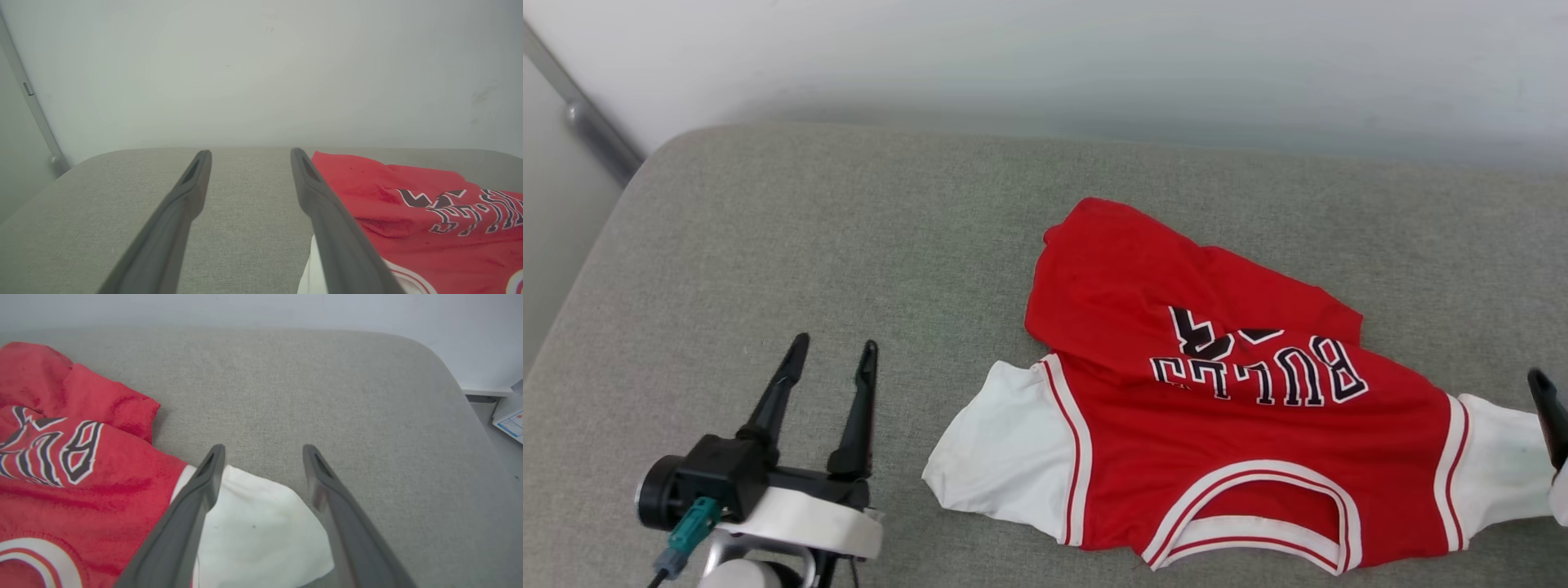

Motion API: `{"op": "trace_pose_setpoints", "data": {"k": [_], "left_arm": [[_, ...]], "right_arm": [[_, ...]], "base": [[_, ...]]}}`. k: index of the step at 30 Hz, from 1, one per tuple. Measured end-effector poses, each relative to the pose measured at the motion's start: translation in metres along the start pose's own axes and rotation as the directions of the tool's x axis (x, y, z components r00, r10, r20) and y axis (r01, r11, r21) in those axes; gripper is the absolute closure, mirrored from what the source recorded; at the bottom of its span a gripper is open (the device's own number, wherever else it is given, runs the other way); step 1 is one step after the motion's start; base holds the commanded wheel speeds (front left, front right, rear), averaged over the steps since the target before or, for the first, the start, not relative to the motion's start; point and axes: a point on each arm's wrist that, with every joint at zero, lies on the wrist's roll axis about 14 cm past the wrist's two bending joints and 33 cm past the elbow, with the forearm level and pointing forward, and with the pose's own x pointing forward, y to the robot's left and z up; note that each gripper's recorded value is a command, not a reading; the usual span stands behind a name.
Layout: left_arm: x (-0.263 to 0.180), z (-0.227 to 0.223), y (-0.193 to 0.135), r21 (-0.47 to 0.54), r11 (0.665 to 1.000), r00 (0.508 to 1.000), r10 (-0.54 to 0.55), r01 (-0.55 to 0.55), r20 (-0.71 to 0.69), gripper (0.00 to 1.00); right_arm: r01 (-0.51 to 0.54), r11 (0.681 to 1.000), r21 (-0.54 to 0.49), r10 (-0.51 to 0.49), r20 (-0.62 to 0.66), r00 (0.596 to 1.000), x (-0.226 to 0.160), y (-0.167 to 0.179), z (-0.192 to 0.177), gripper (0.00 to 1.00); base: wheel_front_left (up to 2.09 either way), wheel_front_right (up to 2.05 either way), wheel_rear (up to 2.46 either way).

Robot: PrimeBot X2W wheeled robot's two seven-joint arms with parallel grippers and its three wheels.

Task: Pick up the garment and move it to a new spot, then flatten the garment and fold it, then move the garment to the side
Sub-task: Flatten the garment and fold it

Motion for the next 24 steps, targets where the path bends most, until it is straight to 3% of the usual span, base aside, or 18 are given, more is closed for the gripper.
{"op": "trace_pose_setpoints", "data": {"k": [3,5,9,12,19,24], "left_arm": [[-0.004,0.003,0.008,0.016,1.0,1.0,0.0,0.0,0.002,0.0],[-0.007,0.004,0.01,0.028,1.0,1.0,-0.007,0.007,0.0,0.0],[-0.011,0.011,0.011,0.018,1.0,1.0,-0.007,0.007,0.02,0.0],[-0.015,0.013,0.009,-0.001,1.0,1.0,-0.006,0.006,0.025,0.0],[-0.021,-0.005,-0.011,-0.025,0.994,0.987,-0.111,0.108,-0.116,0.0],[-0.023,-0.022,-0.025,-0.047,0.977,0.924,-0.213,0.209,-0.316,0.0]], "right_arm": [[-0.033,0.999,0.012,0.03,0.191,0.981,-0.012,0.012,0.034,0.0],[-0.04,0.998,0.045,0.024,0.319,0.948,-0.026,0.013,0.056,0.0],[-0.086,0.993,0.082,0.028,0.546,0.837,-0.061,0.027,0.091,0.0],[-0.108,0.989,0.101,0.023,0.621,0.784,-0.082,0.034,0.093,0.0],[-0.145,0.981,0.133,0.027,0.641,0.767,-0.097,0.044,0.071,0.0],[-0.162,0.967,0.197,0.006,0.616,0.788,-0.092,0.041,0.061,0.0]], "base": [[0.0,0.0,0.0],[0.0,0.0,0.0],[0.0,0.0,0.0],[0.0,0.0,0.0],[0.0,0.0,0.0],[0.0,0.0,0.0]]}}
